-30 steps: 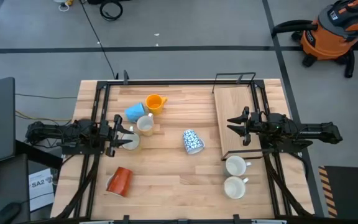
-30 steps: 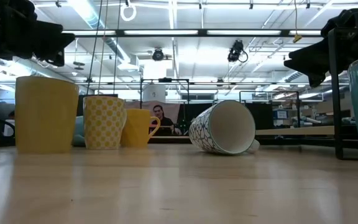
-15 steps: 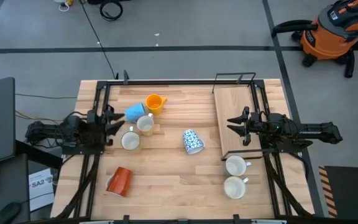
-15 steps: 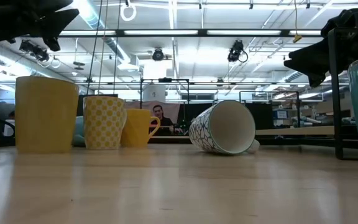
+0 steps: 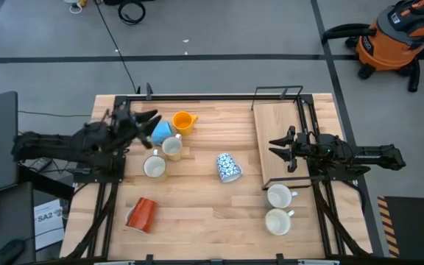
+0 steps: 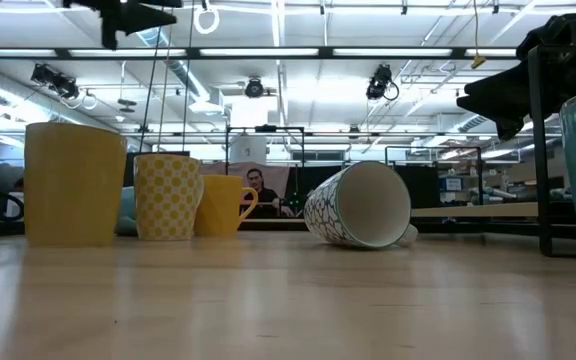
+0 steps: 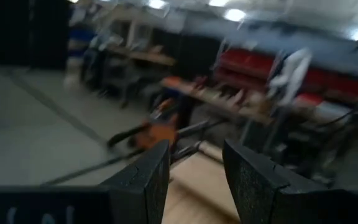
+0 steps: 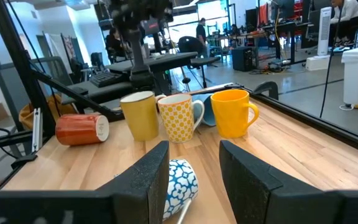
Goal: Place coffee mugs
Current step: Put the yellow mug on the shelf
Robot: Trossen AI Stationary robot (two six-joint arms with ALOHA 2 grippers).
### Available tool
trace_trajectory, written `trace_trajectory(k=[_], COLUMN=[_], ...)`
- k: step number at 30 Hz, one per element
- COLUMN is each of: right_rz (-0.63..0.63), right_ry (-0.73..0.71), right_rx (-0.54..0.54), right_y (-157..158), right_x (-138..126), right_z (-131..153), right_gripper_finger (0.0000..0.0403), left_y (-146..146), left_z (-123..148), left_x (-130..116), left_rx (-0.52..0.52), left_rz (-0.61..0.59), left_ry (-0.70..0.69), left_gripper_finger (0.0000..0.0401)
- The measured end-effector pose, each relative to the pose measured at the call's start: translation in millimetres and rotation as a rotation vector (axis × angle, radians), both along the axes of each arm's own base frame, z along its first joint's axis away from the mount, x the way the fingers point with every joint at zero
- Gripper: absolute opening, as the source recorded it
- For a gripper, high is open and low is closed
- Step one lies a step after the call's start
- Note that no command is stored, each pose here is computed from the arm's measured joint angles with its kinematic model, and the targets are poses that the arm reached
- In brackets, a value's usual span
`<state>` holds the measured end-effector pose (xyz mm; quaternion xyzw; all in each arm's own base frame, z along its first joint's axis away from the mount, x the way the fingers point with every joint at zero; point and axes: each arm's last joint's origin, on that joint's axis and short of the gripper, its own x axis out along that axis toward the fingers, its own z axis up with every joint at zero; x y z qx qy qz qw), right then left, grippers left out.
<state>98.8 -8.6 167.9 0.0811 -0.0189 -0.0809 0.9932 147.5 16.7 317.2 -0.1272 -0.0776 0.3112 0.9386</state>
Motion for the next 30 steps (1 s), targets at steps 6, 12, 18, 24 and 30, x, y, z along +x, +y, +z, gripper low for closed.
trace_trajectory(k=[6,12,18,24,30], right_rz=[-0.001,0.0,-0.001,-0.001,-0.001], right_ry=[0.0,0.0,0.0,-0.001,0.0], right_rx=[0.002,0.002,0.002,0.002,0.002], right_y=[0.0,0.0,0.0,0.0,0.0], right_x=[0.0,0.0,0.0,0.0,0.0], right_z=[0.0,0.0,0.0,0.1,0.0], right_gripper_finger=[0.0147,0.0147,0.0147,0.0147,0.0147], left_y=[26.2,69.9,118.9,157.8,176.6], left_z=[31.1,41.8,19.6,-15.7,-45.8], left_x=[31.7,52.9,59.5,65.1,76.3], left_rx=[-0.104,-0.27,-0.483,-0.651,-0.761], left_rz=[0.043,0.029,0.069,0.091,0.052], left_ry=[0.247,0.477,0.661,0.749,0.808], left_gripper_finger=[0.0156,0.0156,0.0156,0.0156,0.0156])
